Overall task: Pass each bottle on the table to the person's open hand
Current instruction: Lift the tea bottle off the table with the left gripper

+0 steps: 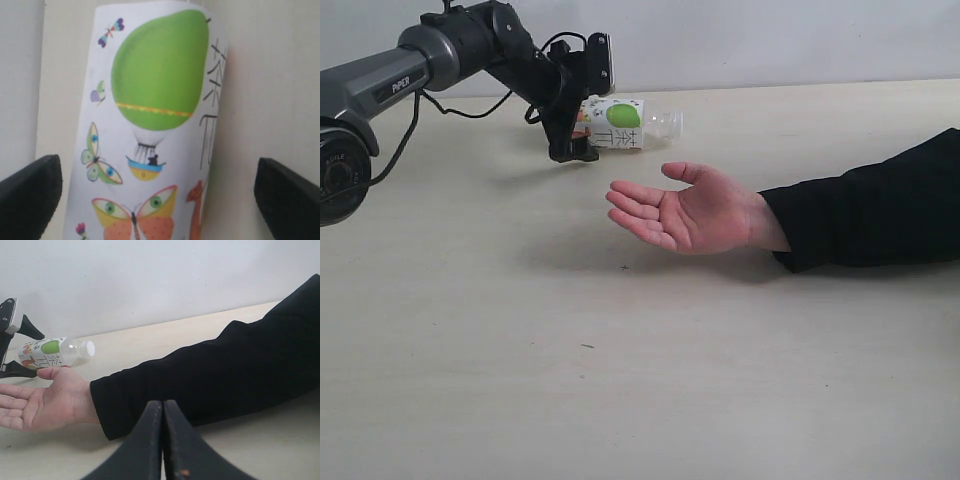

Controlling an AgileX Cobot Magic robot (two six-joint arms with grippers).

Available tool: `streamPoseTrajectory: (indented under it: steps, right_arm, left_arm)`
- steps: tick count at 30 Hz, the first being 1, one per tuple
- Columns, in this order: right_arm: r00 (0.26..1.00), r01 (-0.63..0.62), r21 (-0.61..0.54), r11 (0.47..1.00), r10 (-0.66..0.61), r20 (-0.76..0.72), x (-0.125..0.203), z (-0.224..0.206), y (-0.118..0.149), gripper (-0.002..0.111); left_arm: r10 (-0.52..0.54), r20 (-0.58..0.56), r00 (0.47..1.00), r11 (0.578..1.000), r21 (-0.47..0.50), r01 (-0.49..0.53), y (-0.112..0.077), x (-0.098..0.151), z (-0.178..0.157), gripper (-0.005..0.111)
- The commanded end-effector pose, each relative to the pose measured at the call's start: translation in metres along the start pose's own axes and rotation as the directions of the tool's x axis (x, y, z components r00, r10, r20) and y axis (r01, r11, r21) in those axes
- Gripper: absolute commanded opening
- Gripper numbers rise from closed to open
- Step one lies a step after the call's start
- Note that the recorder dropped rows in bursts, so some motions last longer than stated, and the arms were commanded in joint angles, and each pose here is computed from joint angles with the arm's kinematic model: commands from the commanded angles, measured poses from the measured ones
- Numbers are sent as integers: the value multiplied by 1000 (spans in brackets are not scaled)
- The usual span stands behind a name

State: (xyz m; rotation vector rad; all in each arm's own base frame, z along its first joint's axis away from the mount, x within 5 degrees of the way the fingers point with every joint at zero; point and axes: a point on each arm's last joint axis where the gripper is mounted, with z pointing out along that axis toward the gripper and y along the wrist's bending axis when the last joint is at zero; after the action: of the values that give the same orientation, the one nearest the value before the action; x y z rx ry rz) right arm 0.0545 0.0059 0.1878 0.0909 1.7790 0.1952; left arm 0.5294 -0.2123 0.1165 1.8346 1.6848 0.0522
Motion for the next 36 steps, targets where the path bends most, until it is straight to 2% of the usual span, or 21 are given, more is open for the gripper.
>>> streamPoseTrajectory:
  steps: [1, 4, 6, 7, 12, 15, 18, 23, 30, 36]
  right_arm:
    - [1000, 6, 1, 1000, -6, 10, 0, 0, 0, 0]
    - [1000, 6, 1, 1000, -6, 10, 0, 0, 0, 0]
    - [1000, 6, 1, 1000, -6, 10, 0, 0, 0, 0]
    - [1000, 6, 1, 1000, -6, 10, 0, 0, 0, 0]
    - [1000, 6, 1, 1000, -6, 10, 0, 0, 0, 0]
    - [1000, 6, 1, 1000, -6, 10, 0, 0, 0, 0]
    - [1000, 6, 1, 1000, -6, 10, 0, 0, 0, 0]
    - [1000, 6, 1, 1000, -6, 10, 0, 0, 0, 0]
    - [1000, 6, 1, 1000, -6, 10, 0, 0, 0, 0]
    - [1000, 6, 1, 1000, -6, 10, 0, 0, 0, 0]
  left_arm:
    - [-7, 0, 1000, 1000, -4, 7, 1, 1, -1, 105]
    - [-8, 0, 1000, 1000, -4, 8, 1, 1, -1, 101]
    - [-8, 0, 1000, 1000, -4, 8, 1, 1, -1, 92]
    - [-8, 0, 1000, 1000, -4, 8, 1, 1, -1, 79]
    - [-8, -1, 1000, 1000, 7, 8, 0, 1, -1, 34]
    - [-10, -1, 1000, 1000, 26, 10, -1, 1, -1, 0]
    - [-11, -1, 1000, 1000, 23, 11, -1, 1, -1, 0]
    - [-94, -1, 996, 996, 8, 94, 3, -2, -8, 0]
    - [-144, 19, 989, 989, -32, 145, 18, -16, -39, 0]
    - [-220, 27, 975, 975, -12, 221, 23, -27, -62, 0]
